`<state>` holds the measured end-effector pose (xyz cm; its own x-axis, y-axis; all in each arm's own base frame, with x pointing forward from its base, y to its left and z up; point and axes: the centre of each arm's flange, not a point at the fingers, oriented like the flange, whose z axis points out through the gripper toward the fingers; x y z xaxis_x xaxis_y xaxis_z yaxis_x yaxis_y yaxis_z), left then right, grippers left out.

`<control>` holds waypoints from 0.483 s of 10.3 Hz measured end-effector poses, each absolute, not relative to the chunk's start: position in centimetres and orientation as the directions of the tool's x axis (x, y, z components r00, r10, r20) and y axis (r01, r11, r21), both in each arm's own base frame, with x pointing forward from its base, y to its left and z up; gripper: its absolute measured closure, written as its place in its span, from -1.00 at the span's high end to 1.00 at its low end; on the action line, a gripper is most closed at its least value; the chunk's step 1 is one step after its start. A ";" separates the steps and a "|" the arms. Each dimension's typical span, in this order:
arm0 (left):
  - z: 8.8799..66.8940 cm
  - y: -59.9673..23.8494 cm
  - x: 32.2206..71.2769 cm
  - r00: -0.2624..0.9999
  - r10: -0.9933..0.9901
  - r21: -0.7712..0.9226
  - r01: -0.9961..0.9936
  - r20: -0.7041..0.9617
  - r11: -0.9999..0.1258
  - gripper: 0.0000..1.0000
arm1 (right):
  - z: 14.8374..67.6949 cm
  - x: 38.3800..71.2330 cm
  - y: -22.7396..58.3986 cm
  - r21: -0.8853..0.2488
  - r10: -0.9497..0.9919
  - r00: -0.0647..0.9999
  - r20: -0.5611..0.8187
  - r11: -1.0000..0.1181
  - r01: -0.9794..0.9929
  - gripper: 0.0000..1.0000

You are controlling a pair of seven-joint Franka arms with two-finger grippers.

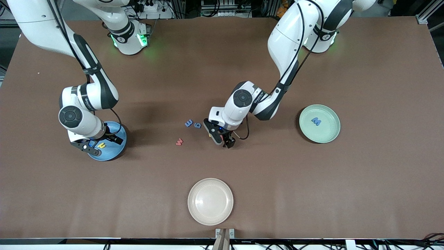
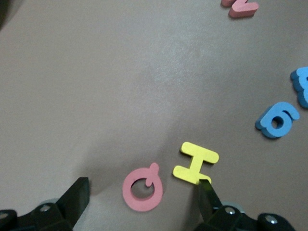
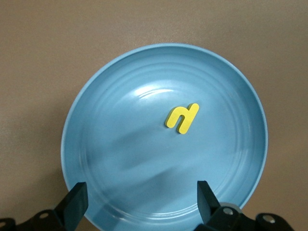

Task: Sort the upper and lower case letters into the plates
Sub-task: 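Grasp the pink foam Q with the left gripper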

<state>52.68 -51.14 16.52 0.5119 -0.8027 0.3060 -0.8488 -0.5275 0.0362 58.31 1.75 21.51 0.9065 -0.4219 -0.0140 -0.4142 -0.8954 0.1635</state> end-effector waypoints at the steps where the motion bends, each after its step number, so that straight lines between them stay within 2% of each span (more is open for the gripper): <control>1: 16.5 -51.0 52.7 0.511 -0.805 0.037 -0.850 0.301 -0.525 1.00 | 21.5 58.3 1.8 0.163 -0.422 0.907 -0.014 -0.895 -0.414 1.00; 5: 16.2 -51.3 52.3 0.509 -0.809 0.046 -0.853 0.292 -0.520 1.00 | 21.5 58.3 1.8 0.164 -0.422 0.907 -0.014 -0.895 -0.414 1.00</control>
<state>52.33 -51.25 16.22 0.5094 -0.8094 0.2922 -0.8528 -0.5202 0.0459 58.31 1.76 21.51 0.9066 -0.4217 -0.0138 -0.4140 -0.8955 0.1635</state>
